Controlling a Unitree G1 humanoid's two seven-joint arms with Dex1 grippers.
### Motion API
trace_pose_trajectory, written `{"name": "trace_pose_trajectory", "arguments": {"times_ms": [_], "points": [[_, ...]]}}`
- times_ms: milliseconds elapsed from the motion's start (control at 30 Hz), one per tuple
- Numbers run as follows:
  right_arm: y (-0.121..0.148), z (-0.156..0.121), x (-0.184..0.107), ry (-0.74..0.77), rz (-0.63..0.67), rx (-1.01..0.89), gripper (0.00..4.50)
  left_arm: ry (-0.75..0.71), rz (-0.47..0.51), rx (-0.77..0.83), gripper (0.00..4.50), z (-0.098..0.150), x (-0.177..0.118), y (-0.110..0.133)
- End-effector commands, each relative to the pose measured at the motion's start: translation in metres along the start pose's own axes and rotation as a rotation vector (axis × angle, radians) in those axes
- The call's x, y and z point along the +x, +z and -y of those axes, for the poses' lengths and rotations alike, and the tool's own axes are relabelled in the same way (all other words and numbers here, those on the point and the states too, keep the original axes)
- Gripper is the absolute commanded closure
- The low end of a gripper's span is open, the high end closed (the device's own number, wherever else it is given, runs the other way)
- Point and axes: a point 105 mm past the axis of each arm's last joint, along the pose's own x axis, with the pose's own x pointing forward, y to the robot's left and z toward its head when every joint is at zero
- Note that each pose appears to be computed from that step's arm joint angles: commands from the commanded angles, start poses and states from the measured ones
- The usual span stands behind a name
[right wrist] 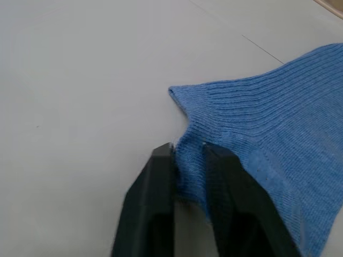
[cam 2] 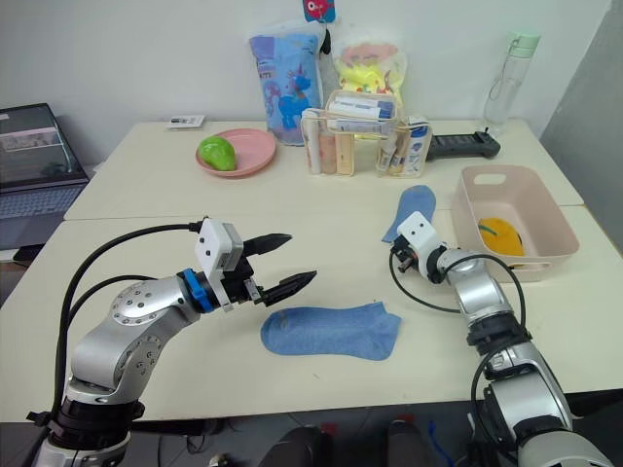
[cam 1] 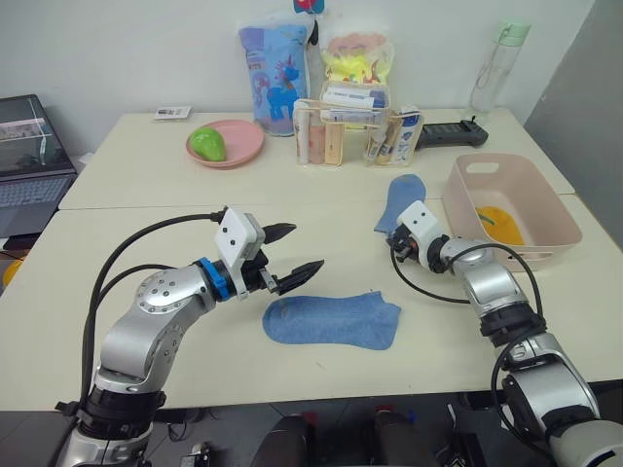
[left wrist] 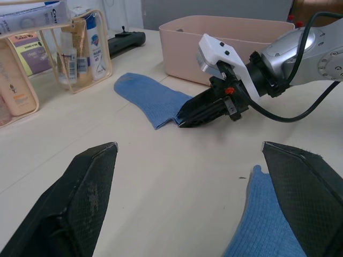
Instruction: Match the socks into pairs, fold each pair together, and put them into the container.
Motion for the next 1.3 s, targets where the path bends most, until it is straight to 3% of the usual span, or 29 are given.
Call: {"name": "trace_pose_trajectory", "arguments": {"times_ms": [33, 200, 367, 600, 733, 867, 1033, 1300], "points": [[0.013, 0.006, -0.002, -0.004, 0.042, 0.025, 4.47, 0.009, 0.039, 0.034, 0.0, 0.0, -0.002, 0.012], [0.027, -0.005, -0.008, 0.079, 0.086, -0.06, 4.47, 0.011, 0.025, 0.039, 0.0, -0.003, -0.005, 0.01], [0.043, -0.04, -0.029, 0.31, 0.124, -0.235, 4.47, 0.029, 0.006, 0.052, 0.0, -0.019, -0.006, 0.012], [0.07, -0.072, -0.057, 0.51, 0.203, -0.264, 4.47, 0.086, -0.072, 0.108, 0.0, -0.042, -0.004, -0.004], [0.071, -0.102, -0.083, 0.716, 0.242, -0.337, 4.47, 0.082, -0.099, 0.104, 0.0, -0.054, 0.018, -0.012], [0.066, -0.109, -0.088, 0.748, 0.21, -0.384, 4.47, 0.108, -0.125, 0.101, 0.0, -0.065, 0.046, -0.026], [0.065, -0.119, -0.094, 0.792, 0.195, -0.382, 4.47, 0.084, -0.09, 0.063, 0.0, -0.066, 0.083, -0.023], [0.062, -0.131, -0.101, 0.837, 0.179, -0.332, 4.47, -0.036, -0.23, 0.129, 0.0, -0.052, 0.123, -0.057]]}}
